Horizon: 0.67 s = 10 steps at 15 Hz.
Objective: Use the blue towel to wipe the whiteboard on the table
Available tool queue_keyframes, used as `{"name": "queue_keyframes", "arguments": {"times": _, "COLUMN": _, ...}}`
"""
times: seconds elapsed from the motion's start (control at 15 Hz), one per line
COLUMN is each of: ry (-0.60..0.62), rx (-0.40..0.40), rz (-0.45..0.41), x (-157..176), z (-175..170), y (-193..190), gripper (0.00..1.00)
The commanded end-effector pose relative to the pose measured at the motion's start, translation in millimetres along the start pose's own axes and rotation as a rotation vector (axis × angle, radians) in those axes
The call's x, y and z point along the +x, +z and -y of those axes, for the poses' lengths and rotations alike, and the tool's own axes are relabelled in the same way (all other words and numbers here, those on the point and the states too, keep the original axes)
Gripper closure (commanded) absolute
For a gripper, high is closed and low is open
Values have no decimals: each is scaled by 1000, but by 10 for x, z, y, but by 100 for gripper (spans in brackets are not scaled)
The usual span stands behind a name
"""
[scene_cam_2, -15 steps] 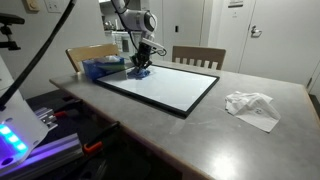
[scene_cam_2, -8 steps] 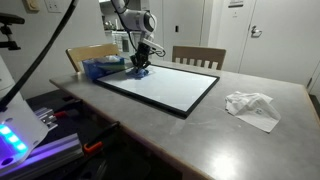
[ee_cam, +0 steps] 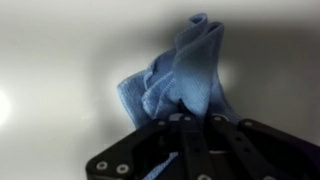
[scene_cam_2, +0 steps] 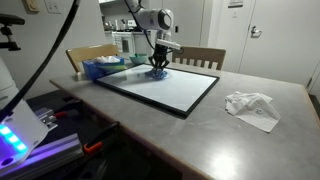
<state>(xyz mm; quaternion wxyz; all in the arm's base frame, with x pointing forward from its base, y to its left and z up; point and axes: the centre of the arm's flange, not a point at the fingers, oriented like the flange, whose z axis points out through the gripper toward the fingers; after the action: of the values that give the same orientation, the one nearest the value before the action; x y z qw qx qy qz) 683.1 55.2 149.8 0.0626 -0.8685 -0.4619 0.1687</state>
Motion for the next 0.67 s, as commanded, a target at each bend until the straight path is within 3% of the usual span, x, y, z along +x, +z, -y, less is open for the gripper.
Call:
{"name": "queue_keyframes", "arguments": {"times": 0.0, "ry": 166, "rx": -84, "rz": -84, "x": -491, "z": -378, "y": 319, "gripper": 98}}
{"name": "queue_keyframes", "arguments": {"times": 0.27, "ry": 360, "rx": -135, "rz": -158, "x": -1070, "z": -747, "y": 288, "gripper": 98}}
{"name": "queue_keyframes", "arguments": {"times": 0.6, "ry": 487, "rx": -173, "rz": -226, "x": -1604, "z": -1049, "y": 356, "gripper": 98}}
